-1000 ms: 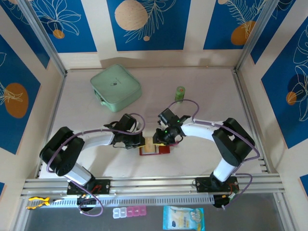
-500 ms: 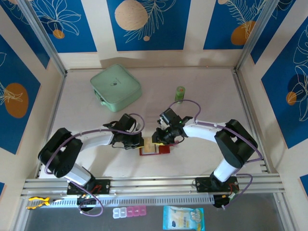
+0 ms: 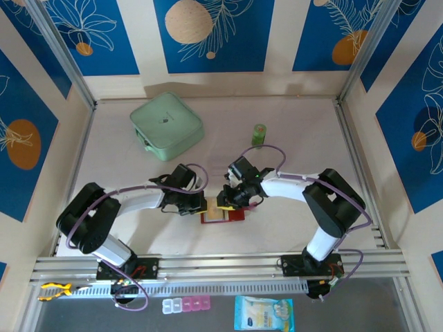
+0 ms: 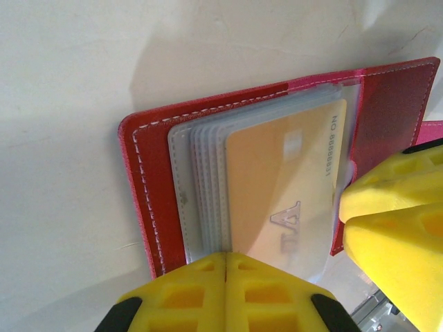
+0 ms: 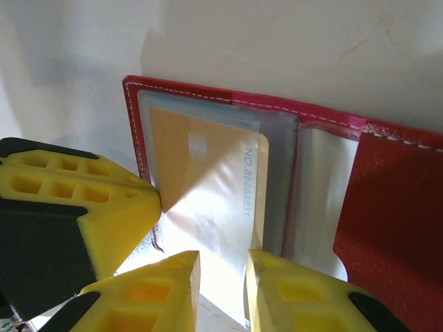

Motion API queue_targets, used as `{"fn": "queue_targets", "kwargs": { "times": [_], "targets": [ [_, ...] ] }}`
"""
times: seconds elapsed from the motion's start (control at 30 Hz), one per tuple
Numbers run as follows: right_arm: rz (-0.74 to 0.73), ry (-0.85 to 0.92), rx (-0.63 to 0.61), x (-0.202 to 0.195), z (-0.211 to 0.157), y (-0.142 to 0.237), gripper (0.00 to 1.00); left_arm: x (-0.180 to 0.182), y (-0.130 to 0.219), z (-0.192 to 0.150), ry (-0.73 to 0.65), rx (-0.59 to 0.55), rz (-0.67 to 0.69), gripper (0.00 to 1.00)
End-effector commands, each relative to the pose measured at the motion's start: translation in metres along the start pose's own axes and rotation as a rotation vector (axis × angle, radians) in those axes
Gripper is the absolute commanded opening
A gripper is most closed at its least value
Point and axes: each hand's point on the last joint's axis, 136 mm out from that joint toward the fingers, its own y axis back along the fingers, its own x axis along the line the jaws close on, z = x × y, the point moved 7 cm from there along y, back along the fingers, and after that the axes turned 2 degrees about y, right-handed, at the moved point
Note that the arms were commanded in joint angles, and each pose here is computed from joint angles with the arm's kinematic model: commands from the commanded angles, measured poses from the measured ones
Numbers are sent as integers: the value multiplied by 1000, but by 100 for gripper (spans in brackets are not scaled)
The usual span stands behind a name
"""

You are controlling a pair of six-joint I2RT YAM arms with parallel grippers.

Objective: Take the credit cards out of the card holder

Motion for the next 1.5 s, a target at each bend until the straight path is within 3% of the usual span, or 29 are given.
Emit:
{"fn": "queue_targets", "kwargs": {
  "times": [0.0, 0.63, 1.17, 1.47],
  "targets": [
    [15, -17, 30, -2, -3, -3, 24, 10, -6, -8, 0, 31, 37, 0],
    [-69, -7, -12, -4, -2, 7, 23, 11, -5, -10, 1, 31, 38, 0],
    [-25, 19, -50, 1, -4, 21, 24, -14, 11, 1, -44, -12, -14, 0],
    [35, 8, -41, -2, -3, 17, 24, -28, 1, 0, -69, 18, -39, 0]
  ]
}}
